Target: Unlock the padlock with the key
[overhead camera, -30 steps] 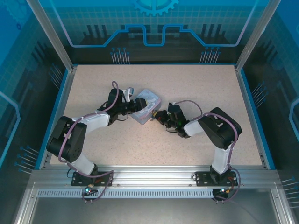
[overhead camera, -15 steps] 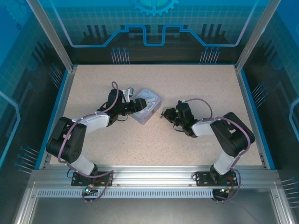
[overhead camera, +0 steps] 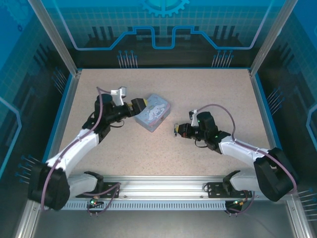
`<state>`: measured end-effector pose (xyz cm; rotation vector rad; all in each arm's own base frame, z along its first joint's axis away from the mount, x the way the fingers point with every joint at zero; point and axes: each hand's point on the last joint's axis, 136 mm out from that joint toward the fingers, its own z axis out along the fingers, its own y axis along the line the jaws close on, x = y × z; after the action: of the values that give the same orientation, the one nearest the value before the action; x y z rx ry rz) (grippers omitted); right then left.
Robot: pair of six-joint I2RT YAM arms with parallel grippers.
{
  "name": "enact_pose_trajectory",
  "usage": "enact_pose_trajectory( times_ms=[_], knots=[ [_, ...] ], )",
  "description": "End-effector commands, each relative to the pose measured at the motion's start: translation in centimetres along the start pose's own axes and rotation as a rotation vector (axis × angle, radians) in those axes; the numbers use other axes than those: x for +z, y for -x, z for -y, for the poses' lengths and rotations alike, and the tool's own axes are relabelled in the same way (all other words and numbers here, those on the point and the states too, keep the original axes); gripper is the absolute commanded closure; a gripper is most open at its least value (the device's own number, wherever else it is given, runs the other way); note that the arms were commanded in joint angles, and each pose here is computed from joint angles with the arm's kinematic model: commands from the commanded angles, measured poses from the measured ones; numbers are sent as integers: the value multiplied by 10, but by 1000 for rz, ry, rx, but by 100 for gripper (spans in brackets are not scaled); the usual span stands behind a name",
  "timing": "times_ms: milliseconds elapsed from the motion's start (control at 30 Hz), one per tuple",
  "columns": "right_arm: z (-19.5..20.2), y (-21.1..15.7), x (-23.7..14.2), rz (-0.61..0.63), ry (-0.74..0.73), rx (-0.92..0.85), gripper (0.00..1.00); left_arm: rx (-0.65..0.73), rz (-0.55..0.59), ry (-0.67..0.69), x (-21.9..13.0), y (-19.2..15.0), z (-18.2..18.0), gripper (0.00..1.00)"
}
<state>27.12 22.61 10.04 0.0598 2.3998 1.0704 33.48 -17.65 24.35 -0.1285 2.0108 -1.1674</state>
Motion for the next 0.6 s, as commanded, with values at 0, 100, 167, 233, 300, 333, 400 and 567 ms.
enact_pose_trajectory(
  times_ms=[0,100,167,233,300,333,400,567],
  knots=[
    [-2,-38,8,-133,51,45,95,-43,22,63,-18,-16,-23,8],
    [1,-52,21,-203,34,57,95,-72,56,69,-32,-24,-31,6],
    [2,-58,30,-234,26,58,95,-86,56,79,-38,-29,-36,5],
    [5,-62,37,-253,9,64,95,-94,50,92,-42,-33,-40,5],
    [13,-66,43,-269,-20,80,95,-98,50,100,-44,-35,-43,5],
    [15,-68,46,-275,-28,85,95,-99,51,100,-45,-35,-44,5],
    [18,-69,50,-284,-36,90,94,-102,55,106,-47,-35,-46,5],
    [29,-68,49,-270,-95,78,78,-100,61,112,-48,-32,-48,4]
  ],
)
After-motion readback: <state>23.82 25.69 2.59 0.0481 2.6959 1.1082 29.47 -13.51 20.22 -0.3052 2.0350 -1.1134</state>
